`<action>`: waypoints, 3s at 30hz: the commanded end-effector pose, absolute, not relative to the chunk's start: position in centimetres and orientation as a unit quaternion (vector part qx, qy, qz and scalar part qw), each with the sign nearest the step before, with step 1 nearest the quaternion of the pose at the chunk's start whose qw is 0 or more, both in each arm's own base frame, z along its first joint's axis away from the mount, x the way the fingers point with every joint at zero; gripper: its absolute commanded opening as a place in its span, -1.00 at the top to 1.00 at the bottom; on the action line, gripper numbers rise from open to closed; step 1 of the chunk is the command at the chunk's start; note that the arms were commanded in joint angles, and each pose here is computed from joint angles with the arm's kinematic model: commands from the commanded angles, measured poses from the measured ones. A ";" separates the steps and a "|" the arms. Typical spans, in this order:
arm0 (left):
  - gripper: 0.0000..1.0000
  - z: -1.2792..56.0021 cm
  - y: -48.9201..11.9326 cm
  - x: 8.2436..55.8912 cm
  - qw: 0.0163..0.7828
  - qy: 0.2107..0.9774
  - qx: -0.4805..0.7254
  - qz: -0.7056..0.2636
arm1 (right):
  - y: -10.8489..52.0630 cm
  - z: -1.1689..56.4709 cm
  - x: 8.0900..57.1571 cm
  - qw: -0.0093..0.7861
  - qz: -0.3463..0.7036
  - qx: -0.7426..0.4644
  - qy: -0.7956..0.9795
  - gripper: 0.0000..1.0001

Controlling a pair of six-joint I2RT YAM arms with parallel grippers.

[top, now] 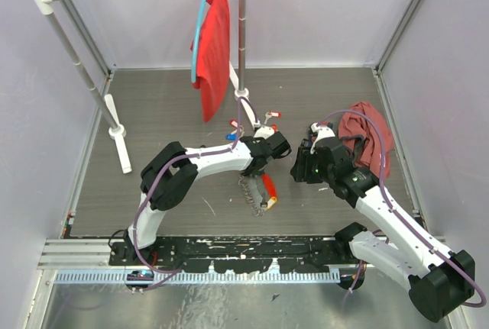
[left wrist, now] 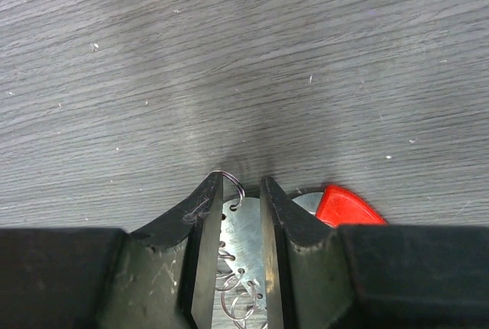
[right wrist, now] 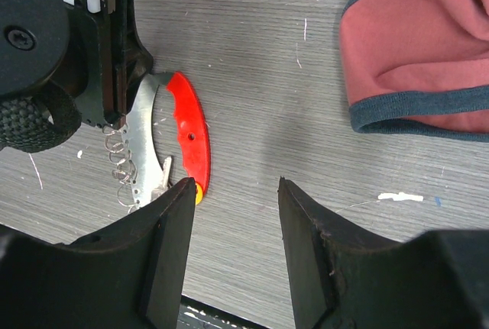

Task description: Put the keys on the keyring

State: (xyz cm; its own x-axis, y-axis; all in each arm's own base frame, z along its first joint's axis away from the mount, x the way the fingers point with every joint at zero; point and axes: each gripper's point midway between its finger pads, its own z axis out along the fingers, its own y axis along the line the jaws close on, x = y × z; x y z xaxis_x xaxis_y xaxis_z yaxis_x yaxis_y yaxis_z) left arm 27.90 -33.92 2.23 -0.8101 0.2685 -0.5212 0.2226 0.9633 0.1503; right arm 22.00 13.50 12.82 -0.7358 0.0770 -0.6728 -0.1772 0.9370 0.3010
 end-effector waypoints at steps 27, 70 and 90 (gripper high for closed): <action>1.00 8.8 -34.3 28.5 0.348 0.928 0.129 -0.021 | 13.8 15.4 22.8 0.400 0.191 -0.030 0.896 -0.09; 1.00 35.1 -36.9 11.2 0.361 0.596 0.417 -0.584 | 19.4 36.0 10.7 0.566 0.404 -0.434 0.573 0.05; 1.00 37.0 -36.4 8.3 0.308 0.554 0.467 -0.617 | 21.5 35.2 9.7 0.466 0.451 -0.527 0.549 0.09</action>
State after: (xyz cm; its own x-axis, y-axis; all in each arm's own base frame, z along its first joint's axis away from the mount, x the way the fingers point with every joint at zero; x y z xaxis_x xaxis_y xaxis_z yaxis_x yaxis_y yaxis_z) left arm 8.82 -36.54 35.38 -0.3965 0.1475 -0.9061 0.8967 -0.1493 -0.4167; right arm 10.23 21.35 34.47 -0.0534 -0.1468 -0.9877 -0.9944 0.0978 0.0392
